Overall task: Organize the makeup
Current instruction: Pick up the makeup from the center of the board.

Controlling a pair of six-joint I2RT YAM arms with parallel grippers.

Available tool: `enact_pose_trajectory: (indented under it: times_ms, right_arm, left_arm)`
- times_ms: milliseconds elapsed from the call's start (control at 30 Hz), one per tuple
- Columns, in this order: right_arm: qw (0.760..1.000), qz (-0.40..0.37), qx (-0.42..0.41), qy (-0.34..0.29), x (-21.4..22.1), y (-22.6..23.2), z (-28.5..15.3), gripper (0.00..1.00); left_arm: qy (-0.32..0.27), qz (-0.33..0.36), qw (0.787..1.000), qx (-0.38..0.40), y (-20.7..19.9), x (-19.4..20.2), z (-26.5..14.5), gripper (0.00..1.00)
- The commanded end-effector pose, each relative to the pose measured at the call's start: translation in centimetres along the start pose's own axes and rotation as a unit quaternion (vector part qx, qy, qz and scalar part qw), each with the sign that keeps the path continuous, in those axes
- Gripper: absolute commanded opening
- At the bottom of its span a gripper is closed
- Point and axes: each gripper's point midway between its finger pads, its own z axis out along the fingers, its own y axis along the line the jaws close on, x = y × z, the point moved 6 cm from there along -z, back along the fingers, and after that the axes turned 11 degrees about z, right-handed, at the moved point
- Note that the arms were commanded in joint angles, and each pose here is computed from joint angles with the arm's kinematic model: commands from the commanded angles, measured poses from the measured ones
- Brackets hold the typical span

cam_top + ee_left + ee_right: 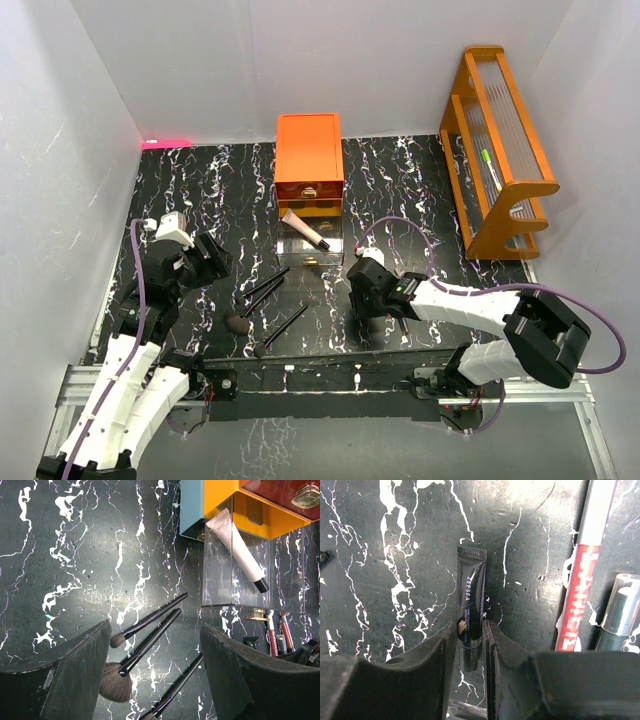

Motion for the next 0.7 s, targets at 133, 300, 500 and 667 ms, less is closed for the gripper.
enact_pose_trajectory:
  times_ms: [133, 300, 500, 667]
  right_arm:
    - [1.000, 0.000, 0.008, -0.008, -0.2, 0.2, 1.1, 0.30]
    - [1.000, 0.005, 0.009, -0.013, -0.4, 0.4, 0.9, 0.25]
    - [0.997, 0.018, 0.030, -0.071, -3.3, 0.6, -2.9, 0.23]
    - [0.985, 0.023, 0.038, -0.165, -8.2, 1.8, -9.2, 0.23]
  left_arm:
    - [0.001, -0.001, 1.000, 0.000, 0.1, 0.2, -0.1, 0.71]
    - [0.000, -0.001, 1.000, 0.000, 0.1, 0.2, -0.2, 0.71]
    - [-0.002, -0.002, 1.000, 0.000, 0.1, 0.2, -0.2, 0.71]
    - [-0.004, -0.002, 1.000, 0.002, 0.1, 0.1, -0.3, 0.71]
